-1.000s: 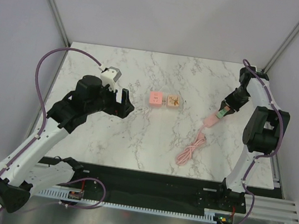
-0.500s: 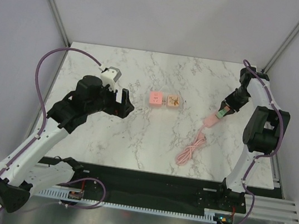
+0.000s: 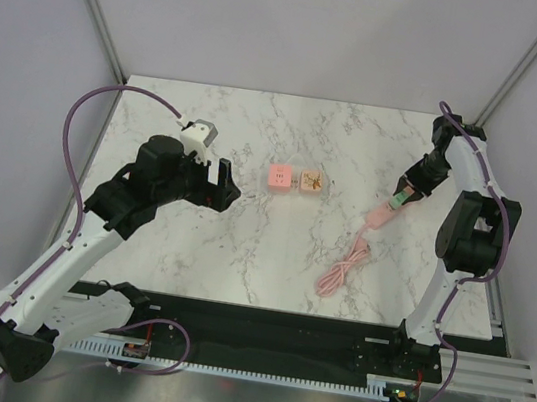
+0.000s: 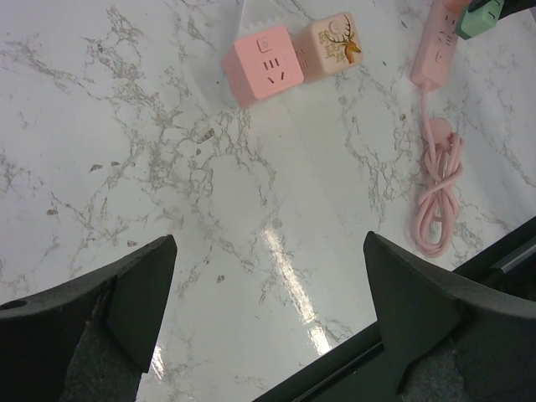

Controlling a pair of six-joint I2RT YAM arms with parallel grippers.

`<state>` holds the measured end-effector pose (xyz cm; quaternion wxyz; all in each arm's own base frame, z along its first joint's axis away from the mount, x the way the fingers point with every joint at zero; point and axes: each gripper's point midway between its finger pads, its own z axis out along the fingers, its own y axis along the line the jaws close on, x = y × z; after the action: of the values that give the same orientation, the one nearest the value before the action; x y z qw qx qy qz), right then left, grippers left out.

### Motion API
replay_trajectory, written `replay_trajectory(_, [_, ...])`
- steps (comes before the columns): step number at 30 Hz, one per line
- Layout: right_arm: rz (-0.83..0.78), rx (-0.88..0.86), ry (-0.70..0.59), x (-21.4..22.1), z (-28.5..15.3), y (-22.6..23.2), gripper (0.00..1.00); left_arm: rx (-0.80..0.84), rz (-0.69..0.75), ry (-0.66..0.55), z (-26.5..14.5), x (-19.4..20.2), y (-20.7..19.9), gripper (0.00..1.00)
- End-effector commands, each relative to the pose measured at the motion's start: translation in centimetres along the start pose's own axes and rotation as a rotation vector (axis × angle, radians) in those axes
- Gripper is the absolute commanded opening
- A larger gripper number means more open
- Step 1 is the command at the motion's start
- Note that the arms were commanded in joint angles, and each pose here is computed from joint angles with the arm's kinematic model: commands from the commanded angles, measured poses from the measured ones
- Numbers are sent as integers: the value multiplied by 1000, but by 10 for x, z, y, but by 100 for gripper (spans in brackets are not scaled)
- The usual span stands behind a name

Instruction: Insert the plug

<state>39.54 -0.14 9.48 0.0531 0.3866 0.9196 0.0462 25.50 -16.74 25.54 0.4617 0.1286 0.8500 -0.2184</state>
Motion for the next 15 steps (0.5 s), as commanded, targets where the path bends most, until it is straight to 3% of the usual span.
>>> replay_trajectory(1, [-2,12,40,8,1,-4,0,-8,39,-48,-4,-10,1,100])
replay_trajectory(15, [-22,34,79,17,18,-14,0,-9,31,-46,-3,-10,1,100])
